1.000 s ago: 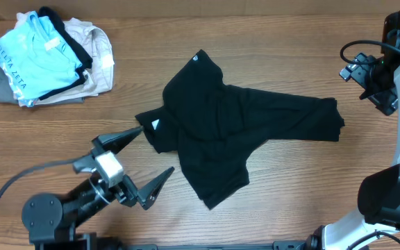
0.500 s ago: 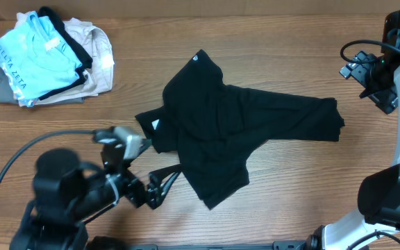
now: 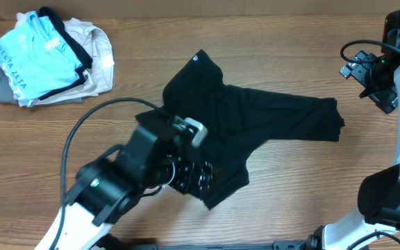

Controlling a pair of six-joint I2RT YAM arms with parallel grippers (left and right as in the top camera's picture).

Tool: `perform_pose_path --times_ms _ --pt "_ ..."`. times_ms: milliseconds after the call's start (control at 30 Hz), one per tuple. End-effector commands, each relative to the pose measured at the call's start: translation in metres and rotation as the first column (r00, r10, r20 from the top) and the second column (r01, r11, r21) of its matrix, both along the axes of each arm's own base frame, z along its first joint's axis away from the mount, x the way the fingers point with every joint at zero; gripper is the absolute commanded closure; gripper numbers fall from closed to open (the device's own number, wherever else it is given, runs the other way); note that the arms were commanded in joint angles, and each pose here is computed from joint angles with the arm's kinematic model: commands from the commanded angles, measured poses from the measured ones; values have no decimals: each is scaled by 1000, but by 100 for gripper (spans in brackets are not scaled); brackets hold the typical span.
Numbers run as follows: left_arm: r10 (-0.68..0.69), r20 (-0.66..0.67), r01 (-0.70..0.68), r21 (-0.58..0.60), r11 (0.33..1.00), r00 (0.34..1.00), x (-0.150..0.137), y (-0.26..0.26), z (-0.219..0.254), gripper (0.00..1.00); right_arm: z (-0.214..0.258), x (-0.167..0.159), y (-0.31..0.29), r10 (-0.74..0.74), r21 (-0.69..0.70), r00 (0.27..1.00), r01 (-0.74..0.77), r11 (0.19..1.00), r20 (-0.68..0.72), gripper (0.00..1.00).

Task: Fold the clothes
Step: 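Reach the left gripper to the shirt's front-left corner and grasp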

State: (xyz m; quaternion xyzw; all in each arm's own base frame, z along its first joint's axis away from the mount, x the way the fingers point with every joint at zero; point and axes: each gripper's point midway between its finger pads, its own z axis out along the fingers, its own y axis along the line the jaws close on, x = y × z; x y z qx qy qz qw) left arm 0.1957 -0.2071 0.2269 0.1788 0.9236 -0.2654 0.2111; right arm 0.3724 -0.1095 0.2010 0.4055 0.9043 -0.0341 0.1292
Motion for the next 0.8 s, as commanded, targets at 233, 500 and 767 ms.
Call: perform_pose_path --times_ms 233,500,767 --pt "467 -340 -375 303 876 817 11 1 -92 0 3 14 -6 -3 -20 999 4 1000 55 0" --pt "651 -412 -442 497 747 638 -20 -10 -135 0 -12 15 -26 -61 -48 998 62 997 21 0" --pt "682 -358 -458 535 710 638 -33 -10 -147 0 -32 6 -58 -160 13 987 160 987 -11 0"
